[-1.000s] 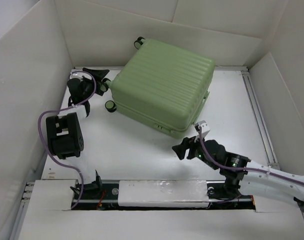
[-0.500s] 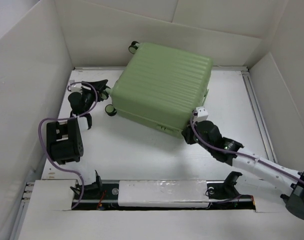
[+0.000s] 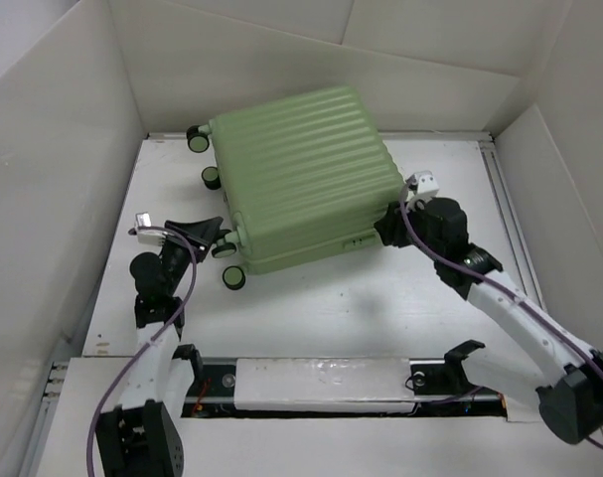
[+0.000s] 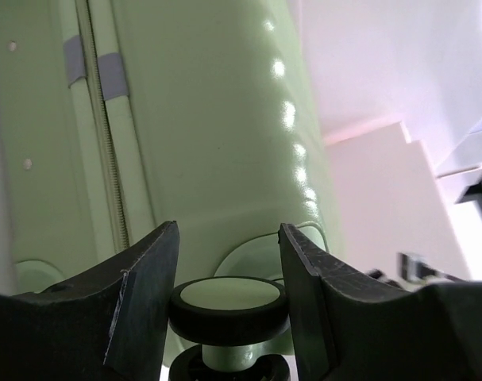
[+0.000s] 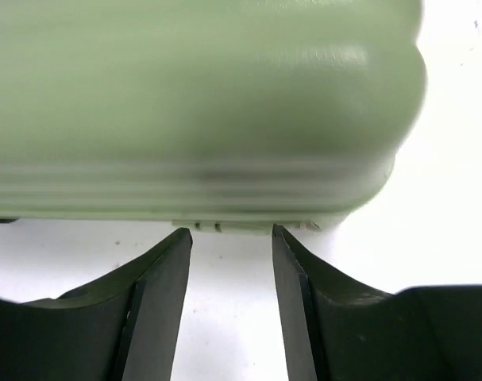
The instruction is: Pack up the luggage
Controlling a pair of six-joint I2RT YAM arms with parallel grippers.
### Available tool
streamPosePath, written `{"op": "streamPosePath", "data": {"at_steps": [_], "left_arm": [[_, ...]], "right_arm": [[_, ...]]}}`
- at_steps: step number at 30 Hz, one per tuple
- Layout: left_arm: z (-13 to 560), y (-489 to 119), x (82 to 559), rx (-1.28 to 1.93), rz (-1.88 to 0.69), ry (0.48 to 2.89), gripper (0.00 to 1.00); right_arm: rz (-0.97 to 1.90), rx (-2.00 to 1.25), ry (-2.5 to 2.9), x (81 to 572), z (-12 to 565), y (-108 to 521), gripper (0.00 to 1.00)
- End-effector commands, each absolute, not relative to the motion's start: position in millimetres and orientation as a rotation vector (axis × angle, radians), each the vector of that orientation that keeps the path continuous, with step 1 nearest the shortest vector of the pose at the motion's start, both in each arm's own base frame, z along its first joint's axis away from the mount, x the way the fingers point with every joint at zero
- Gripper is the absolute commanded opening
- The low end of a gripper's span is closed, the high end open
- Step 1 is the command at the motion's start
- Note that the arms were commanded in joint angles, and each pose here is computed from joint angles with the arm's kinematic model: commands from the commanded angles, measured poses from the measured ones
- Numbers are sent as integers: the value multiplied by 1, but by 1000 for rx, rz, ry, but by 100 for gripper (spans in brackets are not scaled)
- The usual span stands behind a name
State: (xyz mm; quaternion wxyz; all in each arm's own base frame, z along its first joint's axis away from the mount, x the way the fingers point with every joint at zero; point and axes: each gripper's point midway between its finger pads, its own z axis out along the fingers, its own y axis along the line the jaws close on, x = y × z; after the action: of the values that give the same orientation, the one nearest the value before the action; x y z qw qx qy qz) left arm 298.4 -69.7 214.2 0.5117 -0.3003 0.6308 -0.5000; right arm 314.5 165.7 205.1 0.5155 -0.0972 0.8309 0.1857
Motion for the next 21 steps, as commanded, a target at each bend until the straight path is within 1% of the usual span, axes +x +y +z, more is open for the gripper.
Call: {"op": "streamPosePath", "data": {"at_steps": [1, 2, 3, 4, 5, 8, 9, 10, 11, 15, 19, 21], "left_arm": [[226, -61, 294, -663, -1073, 1547, 0], [232, -61, 293, -646, -1058, 1550, 0], [237, -61, 294, -648, -1047, 1567, 0], [243, -61, 292, -627, -1036, 1561, 0], [247, -63, 291, -612, -1045, 1559, 0], [259, -62, 290, -578, -1027, 1549, 0], [257, -61, 290, -591, -1020, 1552, 0], [264, -61, 291, -580, -1020, 1540, 0], [266, -62, 291, -566, -1020, 1545, 0], [269, -63, 292, -543, -1022, 1545, 0], [274, -65, 291, -520, -1028, 1530, 0], [265, -66, 292, -524, -1037, 1550, 0]], "right_arm": [[430, -232, 1871, 297, 224, 151, 52], [414, -191, 1864, 295, 220, 141, 52], [399, -183, 1888, 289, 199, 134, 52], [415, -160, 1840, 288, 207, 131, 48], [418, -157, 1842, 289, 200, 129, 46], [455, -148, 1826, 297, 192, 126, 36], [451, -136, 1815, 302, 193, 123, 36], [476, -159, 1828, 301, 183, 128, 35], [492, -162, 1791, 309, 185, 130, 37], [531, -271, 1737, 313, 181, 143, 44], [534, -303, 1756, 324, 173, 147, 46], [541, -309, 1763, 327, 170, 150, 46]]}}
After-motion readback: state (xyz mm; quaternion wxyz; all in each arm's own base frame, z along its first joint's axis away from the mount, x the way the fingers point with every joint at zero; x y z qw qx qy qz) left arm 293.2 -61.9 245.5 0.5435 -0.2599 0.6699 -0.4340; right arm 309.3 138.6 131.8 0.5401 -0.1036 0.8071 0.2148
